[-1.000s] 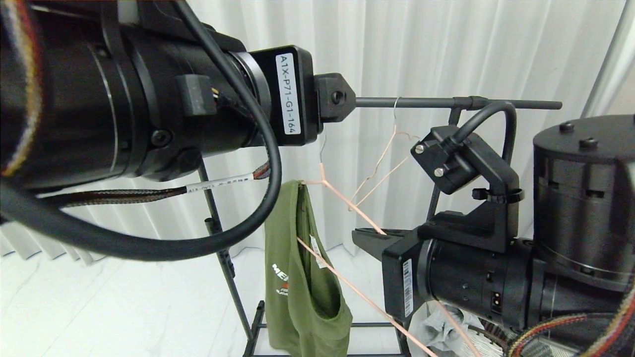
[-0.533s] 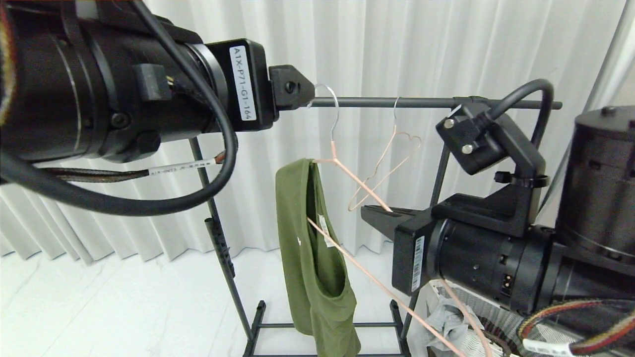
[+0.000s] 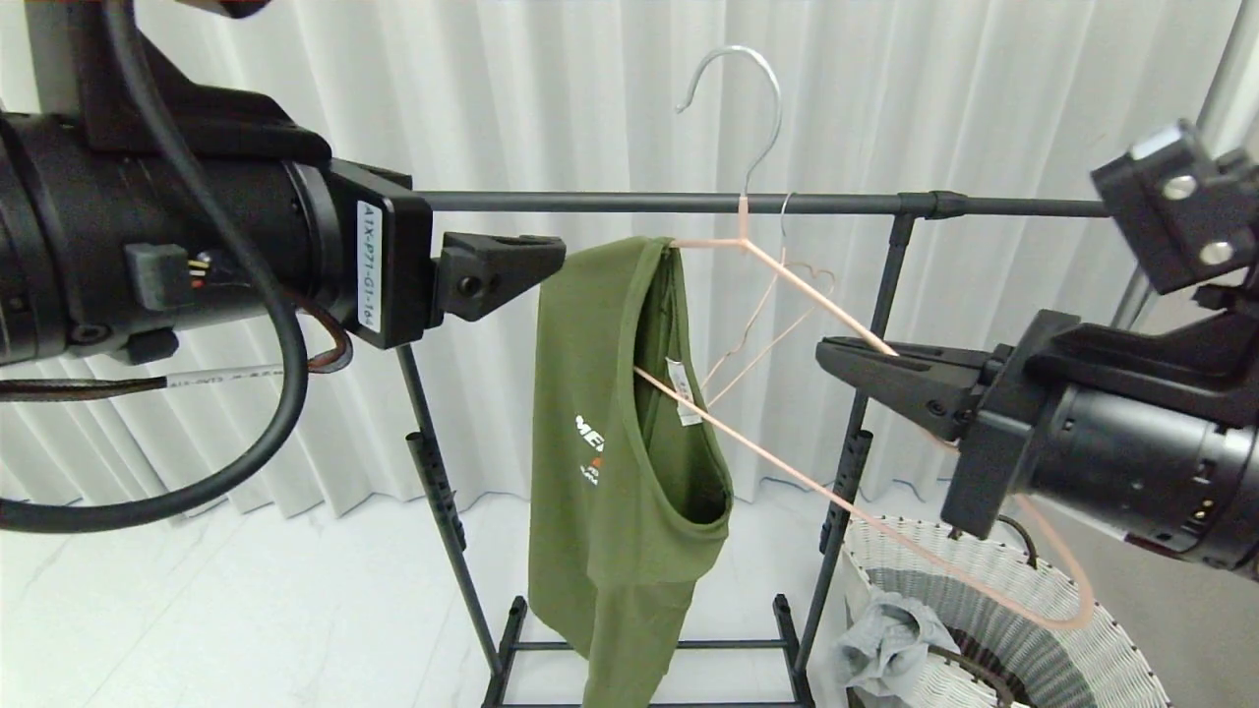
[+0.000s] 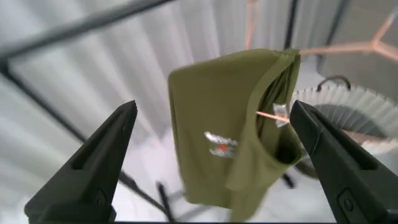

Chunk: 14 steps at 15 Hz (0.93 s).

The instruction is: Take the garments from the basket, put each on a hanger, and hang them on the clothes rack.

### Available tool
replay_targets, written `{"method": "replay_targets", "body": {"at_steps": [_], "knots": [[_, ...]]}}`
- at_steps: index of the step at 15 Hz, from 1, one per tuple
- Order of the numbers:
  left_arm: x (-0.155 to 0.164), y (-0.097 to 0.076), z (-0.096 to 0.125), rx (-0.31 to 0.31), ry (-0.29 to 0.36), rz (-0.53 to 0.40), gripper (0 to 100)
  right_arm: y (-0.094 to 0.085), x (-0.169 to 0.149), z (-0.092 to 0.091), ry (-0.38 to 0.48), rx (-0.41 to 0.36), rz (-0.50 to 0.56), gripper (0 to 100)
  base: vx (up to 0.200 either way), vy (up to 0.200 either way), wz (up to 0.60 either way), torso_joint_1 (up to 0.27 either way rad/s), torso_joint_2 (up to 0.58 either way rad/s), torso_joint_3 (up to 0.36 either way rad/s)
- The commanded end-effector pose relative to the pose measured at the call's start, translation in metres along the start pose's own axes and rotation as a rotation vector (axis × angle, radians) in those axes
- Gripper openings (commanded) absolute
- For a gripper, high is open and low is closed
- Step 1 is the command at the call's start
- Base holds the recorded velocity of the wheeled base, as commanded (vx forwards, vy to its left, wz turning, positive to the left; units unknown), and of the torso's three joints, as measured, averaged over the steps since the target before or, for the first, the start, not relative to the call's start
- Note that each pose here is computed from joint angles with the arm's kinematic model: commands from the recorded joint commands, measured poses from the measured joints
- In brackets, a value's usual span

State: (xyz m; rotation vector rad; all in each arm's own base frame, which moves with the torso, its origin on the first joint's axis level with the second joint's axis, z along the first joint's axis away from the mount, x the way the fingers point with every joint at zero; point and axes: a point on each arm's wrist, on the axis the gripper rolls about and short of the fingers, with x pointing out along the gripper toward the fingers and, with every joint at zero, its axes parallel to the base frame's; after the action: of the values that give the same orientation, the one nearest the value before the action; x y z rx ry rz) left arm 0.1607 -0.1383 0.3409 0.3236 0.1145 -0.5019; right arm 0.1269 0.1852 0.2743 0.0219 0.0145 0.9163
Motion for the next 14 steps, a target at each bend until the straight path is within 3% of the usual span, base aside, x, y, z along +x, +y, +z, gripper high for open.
{"method": "replay_targets", "body": {"at_steps": [1, 3, 5, 10, 14], "knots": [[0.004, 0.012, -0.013, 0.096, -0.035, -0.015, 100, -0.012, -0.017, 0.012, -0.059, -0.026, -0.012, 0, 0.000, 0.000, 0.00, 0.000, 0.00, 0.000], [0.017, 0.022, -0.017, 0.245, -0.088, -0.065, 100, -0.015, -0.019, 0.014, -0.077, -0.039, 0.006, 0, 0.000, 0.000, 0.00, 0.000, 0.00, 0.000], [0.023, 0.024, -0.017, 0.329, -0.099, -0.094, 100, -0.014, -0.019, 0.015, -0.081, -0.044, 0.018, 0, 0.000, 0.000, 0.00, 0.000, 0.00, 0.000], [0.037, 0.020, -0.021, 0.431, -0.081, -0.113, 100, -0.008, -0.020, 0.015, -0.083, -0.093, 0.076, 0, 0.000, 0.000, 0.00, 0.000, 0.00, 0.000], [0.049, 0.007, -0.013, 0.450, -0.104, -0.157, 100, -0.001, -0.020, 0.015, -0.085, -0.106, 0.111, 0, 0.000, 0.000, 0.00, 0.000, 0.00, 0.000]]}}
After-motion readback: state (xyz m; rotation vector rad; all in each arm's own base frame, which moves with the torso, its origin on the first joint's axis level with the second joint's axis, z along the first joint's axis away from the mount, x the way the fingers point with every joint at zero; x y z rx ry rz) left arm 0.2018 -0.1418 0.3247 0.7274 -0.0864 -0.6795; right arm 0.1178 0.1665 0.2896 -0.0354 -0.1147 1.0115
